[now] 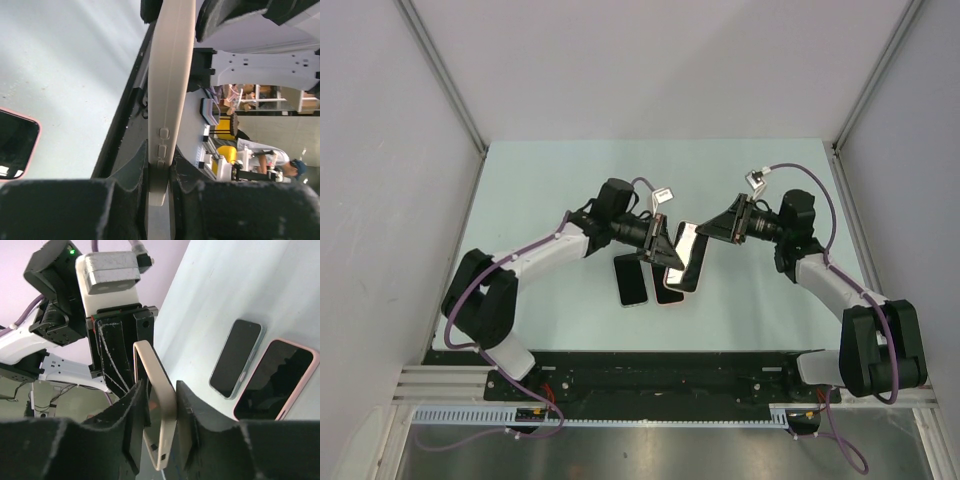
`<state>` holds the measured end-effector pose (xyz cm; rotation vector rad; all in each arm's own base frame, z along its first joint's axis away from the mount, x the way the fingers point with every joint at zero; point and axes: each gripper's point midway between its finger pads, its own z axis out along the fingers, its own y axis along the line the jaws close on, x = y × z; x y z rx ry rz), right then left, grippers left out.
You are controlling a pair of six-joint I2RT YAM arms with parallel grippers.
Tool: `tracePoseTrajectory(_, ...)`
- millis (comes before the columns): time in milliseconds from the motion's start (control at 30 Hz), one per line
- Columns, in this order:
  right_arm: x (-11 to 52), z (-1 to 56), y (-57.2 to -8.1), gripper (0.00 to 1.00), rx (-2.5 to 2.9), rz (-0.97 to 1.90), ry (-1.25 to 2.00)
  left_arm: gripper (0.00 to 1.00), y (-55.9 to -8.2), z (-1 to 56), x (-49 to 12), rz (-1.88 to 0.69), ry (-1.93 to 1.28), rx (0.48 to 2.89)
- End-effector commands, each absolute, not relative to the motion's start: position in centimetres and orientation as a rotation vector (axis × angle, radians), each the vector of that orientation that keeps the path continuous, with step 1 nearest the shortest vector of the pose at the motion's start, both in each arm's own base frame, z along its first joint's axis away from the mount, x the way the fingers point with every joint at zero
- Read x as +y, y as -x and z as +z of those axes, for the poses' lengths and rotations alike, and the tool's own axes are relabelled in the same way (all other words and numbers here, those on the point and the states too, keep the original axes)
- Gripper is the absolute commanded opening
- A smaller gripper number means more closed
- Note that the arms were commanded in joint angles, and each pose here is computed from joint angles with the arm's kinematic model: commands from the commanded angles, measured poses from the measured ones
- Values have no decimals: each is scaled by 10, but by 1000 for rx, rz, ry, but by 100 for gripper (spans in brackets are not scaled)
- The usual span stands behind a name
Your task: Put the phone into the phone case
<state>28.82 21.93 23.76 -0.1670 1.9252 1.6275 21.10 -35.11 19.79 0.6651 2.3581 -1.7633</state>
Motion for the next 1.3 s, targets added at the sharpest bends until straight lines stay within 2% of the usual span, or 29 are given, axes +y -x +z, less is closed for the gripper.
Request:
tracePoseTrajectory(0,227,259,-276,44,1913,1662,220,0,-227,199,-354,-1669,-573,2361)
tracePoseTrajectory(33,228,257,-272,53,1928,1673,230,0,-225,200,-353,-1693,-564,2350)
tracePoseTrajectory(133,228,249,-261,58,1979,1664,245,0,-229,219,-356,-1749,-539,2288)
tracePoseTrajectory(267,231,242,-253,61,2009,1624,259,0,-231,231,-358,-1764,-559,2262)
tracePoseTrajectory(400,234,240,-257,58,2038,1644,185,0,-234,245,-359,-1767,-558,2189)
tracePoseTrajectory(500,237,245,-260,53,2017,1679,169,0,-239,234,-359,-1735,-493,2224)
tracePoseTrajectory(600,240,254,-261,43,1992,1699,166,0,-241,226,-359,-1723,-454,2248)
tracePoseTrajectory(700,239,256,-262,20,1985,1695,157,0,-242,220,-355,-1692,-418,2260)
tracePoseTrajectory(733,239,255,-263,8,1985,1693,154,0,-241,218,-355,-1689,-414,2264)
tracePoseTrajectory(833,239,255,-265,0,1982,1686,143,1,-241,216,-353,-1680,-409,2259)
tracePoseTrajectory(933,239,256,-269,0,1964,1675,143,15,-244,217,-351,-1644,-397,2261)
tracePoseTrajectory(967,238,257,-271,0,1956,1672,145,33,-245,214,-349,-1615,-397,2269)
tracePoseTrajectory(1067,233,250,-286,0,1969,1645,81,58,-259,201,-336,-1407,-313,2352)
tracePoseTrajectory(1100,232,250,-292,0,1978,1638,82,62,-268,201,-331,-1328,-277,2349)
tracePoseTrajectory(1133,229,246,-297,0,1991,1623,78,71,-268,197,-326,-1283,-275,2371)
tracePoseTrajectory(1267,206,204,-309,0,2195,1452,46,81,-274,201,-306,-1134,-253,2345)
